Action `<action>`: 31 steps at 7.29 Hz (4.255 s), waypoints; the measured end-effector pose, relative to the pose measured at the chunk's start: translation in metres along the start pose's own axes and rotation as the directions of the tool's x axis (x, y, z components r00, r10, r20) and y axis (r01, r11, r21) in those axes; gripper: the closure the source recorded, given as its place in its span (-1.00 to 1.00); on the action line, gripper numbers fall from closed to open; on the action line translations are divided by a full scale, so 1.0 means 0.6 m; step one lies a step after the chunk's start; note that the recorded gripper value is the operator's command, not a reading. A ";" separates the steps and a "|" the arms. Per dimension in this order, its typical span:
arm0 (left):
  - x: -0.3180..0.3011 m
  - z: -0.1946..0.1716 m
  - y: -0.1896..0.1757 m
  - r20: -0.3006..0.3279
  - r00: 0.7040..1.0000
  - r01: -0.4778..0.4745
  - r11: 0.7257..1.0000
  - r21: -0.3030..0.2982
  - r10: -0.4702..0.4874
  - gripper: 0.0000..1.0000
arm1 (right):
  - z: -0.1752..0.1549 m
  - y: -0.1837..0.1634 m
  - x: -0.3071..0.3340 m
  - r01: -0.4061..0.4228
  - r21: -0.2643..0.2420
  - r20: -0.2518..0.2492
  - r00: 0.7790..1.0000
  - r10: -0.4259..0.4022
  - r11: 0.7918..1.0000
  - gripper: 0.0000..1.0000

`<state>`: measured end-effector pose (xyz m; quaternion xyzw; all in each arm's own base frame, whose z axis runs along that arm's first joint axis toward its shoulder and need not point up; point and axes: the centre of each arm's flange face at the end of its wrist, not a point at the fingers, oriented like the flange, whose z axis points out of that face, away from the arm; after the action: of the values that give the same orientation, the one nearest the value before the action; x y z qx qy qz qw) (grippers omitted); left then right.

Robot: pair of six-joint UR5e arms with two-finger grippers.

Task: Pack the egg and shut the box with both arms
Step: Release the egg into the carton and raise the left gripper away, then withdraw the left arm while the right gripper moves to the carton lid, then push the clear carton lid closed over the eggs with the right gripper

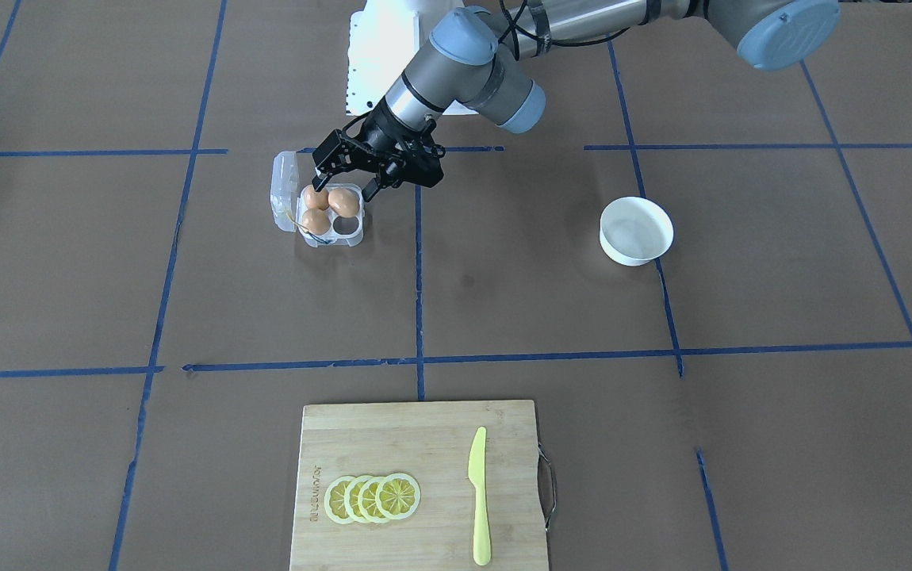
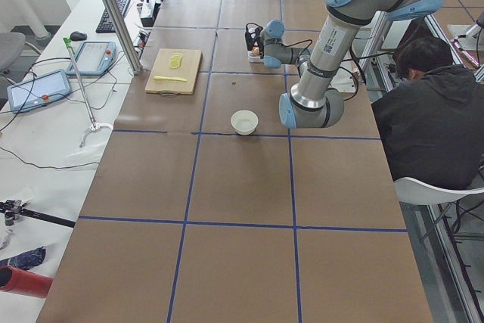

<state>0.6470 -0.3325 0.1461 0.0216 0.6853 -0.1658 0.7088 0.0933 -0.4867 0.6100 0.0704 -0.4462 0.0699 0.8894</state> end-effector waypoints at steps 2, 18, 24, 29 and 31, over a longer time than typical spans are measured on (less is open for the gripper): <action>0.025 -0.032 -0.038 -0.009 1.000 -0.006 1.000 -0.014 0.006 -1.00 | 0.003 -0.003 -0.020 -0.010 -0.003 0.004 1.000 0.010 1.000 -1.00; -0.007 -0.590 -0.533 0.622 0.708 -0.505 0.856 0.115 0.334 -0.99 | 0.343 0.383 -0.884 -0.004 -0.132 0.250 0.968 0.037 0.991 1.00; -0.111 -0.597 -0.555 0.677 0.602 -0.562 0.827 -0.017 0.423 -1.00 | 0.282 0.352 -1.133 0.041 -0.106 0.368 0.930 0.001 0.994 -1.00; -0.296 -0.701 -0.607 0.671 0.466 -0.594 0.766 -0.246 0.577 -1.00 | 0.222 0.214 -1.061 0.011 -0.001 0.108 0.994 -0.011 1.000 -1.00; -0.367 -0.784 -0.670 0.667 0.404 -0.601 0.731 -0.322 0.626 -1.00 | 0.208 0.127 -0.964 0.170 -0.013 -0.086 0.982 -0.171 0.985 -1.00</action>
<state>0.0860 -0.5456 0.4125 0.1912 0.2818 0.1222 0.9322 -0.3613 -0.4709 0.2242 0.1026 -0.3996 -0.0048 0.9109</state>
